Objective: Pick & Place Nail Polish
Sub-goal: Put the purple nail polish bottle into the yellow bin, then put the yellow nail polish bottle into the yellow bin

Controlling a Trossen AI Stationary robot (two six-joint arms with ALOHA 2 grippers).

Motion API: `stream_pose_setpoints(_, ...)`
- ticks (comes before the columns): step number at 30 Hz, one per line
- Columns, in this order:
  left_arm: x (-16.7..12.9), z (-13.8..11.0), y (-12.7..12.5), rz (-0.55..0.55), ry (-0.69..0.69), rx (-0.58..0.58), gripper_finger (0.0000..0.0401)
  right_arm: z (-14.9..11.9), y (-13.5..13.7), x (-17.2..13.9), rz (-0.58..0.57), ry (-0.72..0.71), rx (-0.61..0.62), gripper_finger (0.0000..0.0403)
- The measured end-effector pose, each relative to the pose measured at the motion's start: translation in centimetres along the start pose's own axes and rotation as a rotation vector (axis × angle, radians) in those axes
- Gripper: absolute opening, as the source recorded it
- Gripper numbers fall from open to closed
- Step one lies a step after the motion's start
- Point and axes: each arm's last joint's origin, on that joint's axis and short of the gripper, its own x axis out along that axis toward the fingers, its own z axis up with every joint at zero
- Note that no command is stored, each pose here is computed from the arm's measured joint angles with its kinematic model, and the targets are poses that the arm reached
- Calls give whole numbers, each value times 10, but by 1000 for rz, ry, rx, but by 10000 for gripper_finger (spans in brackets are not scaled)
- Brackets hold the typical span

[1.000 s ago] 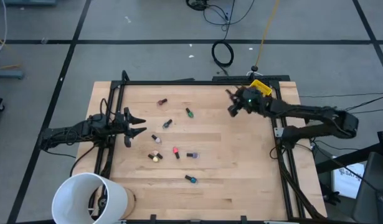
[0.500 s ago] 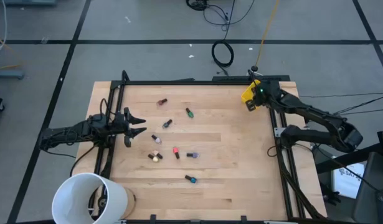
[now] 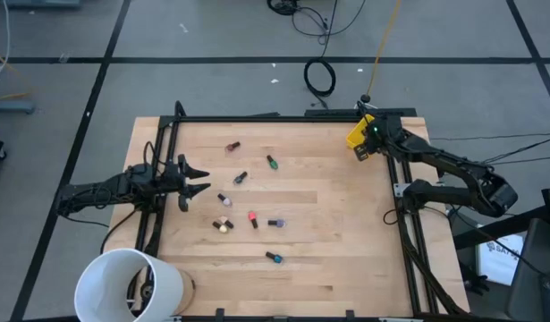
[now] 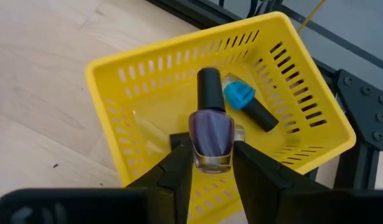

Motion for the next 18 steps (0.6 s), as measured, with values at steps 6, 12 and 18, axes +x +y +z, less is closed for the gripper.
stream_pose_setpoints(6, 0, 0, 0, 0, 0, 0, 177, 0, 0, 0, 0, -1, 6, 147)
stream_pose_setpoints(12, 0, 0, 0, 0, 0, 0, 177, 3, 1, 0, 10, -35, 13, 175)
stream_pose_setpoints(18, 0, 0, 0, 0, 0, 0, 177, 19, 11, -4, 308, -184, 24, 182)
